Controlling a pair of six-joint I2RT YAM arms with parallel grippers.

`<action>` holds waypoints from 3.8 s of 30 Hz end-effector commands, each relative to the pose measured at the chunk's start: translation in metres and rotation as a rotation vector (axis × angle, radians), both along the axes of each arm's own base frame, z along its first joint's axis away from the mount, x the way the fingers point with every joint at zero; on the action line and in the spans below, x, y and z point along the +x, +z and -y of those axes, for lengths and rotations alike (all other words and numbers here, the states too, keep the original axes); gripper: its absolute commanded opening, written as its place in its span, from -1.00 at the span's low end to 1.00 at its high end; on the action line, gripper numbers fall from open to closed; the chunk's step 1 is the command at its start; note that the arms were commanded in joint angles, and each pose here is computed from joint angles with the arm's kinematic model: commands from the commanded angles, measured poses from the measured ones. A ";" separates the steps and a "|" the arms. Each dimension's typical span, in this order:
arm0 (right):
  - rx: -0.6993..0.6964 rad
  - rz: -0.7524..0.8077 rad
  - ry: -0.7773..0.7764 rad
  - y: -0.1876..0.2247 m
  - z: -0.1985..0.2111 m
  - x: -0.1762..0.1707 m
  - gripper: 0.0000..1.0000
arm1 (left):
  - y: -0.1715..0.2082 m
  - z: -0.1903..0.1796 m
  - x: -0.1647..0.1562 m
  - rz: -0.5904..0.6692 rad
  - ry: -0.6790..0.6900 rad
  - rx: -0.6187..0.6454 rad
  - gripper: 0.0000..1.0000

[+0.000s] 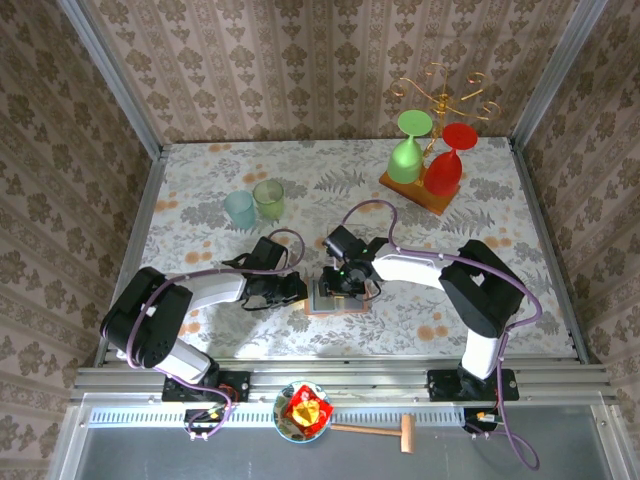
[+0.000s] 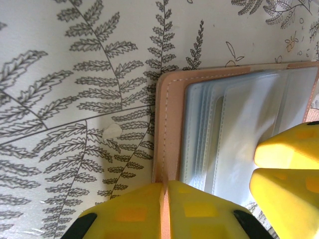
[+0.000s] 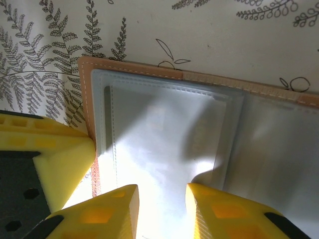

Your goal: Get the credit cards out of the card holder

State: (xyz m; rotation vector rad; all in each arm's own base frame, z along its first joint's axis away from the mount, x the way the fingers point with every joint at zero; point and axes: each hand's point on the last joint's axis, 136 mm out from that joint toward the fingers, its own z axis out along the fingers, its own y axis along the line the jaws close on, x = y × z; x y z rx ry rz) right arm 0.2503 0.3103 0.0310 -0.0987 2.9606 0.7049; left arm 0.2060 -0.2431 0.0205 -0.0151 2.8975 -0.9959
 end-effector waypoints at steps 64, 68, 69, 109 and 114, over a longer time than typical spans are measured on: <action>0.330 -0.083 -0.165 -0.003 0.021 0.003 -0.45 | 0.024 0.046 0.007 -0.003 -0.035 -0.057 -0.44; 0.337 -0.086 -0.164 -0.003 0.020 0.002 -0.49 | 0.022 0.047 0.007 -0.008 -0.038 -0.056 -0.45; 0.337 -0.085 -0.164 -0.002 0.020 0.002 -0.50 | 0.023 0.047 0.007 -0.008 -0.038 -0.057 -0.46; 0.331 0.026 -0.180 0.047 0.039 0.010 -0.42 | 0.044 0.057 0.012 0.028 -0.067 -0.072 -0.48; 0.317 0.060 -0.193 0.061 0.051 0.011 -0.42 | 0.052 0.064 0.012 0.038 -0.084 -0.079 -0.41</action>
